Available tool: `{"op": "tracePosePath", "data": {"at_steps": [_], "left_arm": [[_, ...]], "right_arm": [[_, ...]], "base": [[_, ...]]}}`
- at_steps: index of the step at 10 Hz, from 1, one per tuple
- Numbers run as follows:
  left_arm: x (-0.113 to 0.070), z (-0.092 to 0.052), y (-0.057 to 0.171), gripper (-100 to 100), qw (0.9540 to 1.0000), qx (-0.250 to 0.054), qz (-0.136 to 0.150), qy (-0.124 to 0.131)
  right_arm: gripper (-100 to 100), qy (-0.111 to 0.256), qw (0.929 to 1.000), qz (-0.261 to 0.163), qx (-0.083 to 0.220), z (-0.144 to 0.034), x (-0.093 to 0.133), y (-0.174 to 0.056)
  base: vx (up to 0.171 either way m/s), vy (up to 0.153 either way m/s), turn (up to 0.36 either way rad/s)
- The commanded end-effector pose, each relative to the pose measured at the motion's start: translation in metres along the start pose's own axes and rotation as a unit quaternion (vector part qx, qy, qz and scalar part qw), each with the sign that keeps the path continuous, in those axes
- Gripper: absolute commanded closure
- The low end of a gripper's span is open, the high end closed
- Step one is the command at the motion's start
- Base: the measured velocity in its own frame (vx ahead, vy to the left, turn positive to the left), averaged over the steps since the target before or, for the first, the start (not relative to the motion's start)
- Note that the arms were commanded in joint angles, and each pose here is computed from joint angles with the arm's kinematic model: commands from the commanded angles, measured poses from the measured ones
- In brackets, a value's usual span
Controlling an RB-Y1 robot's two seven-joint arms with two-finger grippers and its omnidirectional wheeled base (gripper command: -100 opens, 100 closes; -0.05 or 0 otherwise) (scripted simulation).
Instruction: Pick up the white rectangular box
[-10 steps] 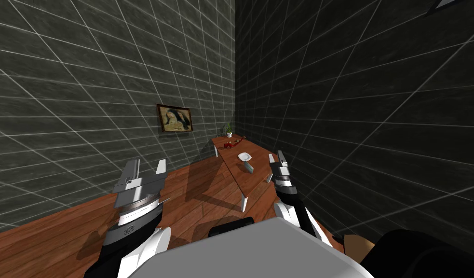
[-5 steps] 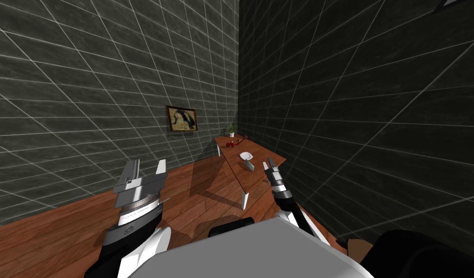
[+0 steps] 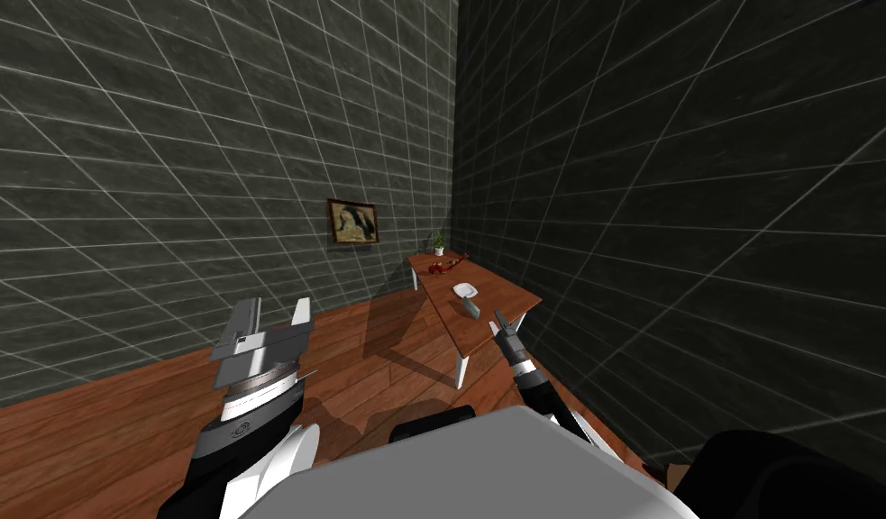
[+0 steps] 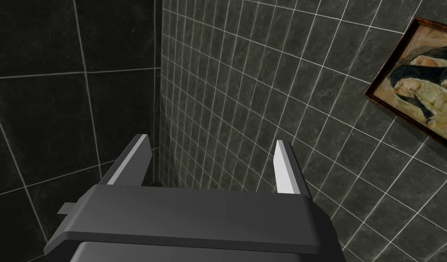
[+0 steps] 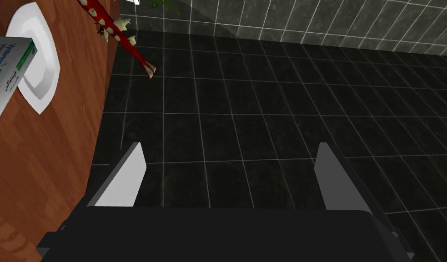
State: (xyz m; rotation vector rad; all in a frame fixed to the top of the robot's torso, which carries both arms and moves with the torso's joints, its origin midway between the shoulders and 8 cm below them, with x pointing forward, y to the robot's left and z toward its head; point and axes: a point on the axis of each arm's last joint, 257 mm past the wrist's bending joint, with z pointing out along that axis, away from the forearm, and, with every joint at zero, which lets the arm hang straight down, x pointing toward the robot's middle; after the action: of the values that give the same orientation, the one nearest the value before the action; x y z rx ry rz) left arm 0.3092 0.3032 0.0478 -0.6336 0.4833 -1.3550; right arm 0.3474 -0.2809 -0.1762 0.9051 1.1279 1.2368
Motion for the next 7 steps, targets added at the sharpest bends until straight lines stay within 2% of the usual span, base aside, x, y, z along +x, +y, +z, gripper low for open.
{"op": "tracePosePath", "data": {"at_steps": [1, 2, 4, 5, 7], "left_arm": [[0.0, 0.0, 0.0, 0, 1.0, 0.0, 0.0, 0.0], [0.0, 0.0, 0.0, 0, 1.0, 0.0, 0.0, 0.0], [0.0, 0.0, 0.0, 0, 1.0, 0.0, 0.0, 0.0], [0.0, 0.0, 0.0, 0, 1.0, 0.0, 0.0, 0.0], [0.0, 0.0, 0.0, 0, 1.0, 0.0, 0.0, 0.0]], "right_arm": [[-100, 0.026, 0.998, 0.004, 0.057, -0.019, 0.014, -0.04], [-100, 0.029, 0.9975, 0.0, 0.065, -0.022, 0.012, -0.047], [-100, 0.061, 0.987, 0.004, 0.149, -0.063, 0.024, -0.102], [-100, 0.067, 0.9859, -0.003, 0.153, -0.065, 0.022, -0.105], [-100, 0.098, 0.9671, -0.003, 0.235, -0.117, 0.03, -0.152]], "base": [[-0.049, 0.015, 0.224], [-0.033, 0.012, 0.096], [-0.023, 0.027, 0.231], [-0.013, 0.013, 0.09], [-0.007, 0.03, 0.268]]}}
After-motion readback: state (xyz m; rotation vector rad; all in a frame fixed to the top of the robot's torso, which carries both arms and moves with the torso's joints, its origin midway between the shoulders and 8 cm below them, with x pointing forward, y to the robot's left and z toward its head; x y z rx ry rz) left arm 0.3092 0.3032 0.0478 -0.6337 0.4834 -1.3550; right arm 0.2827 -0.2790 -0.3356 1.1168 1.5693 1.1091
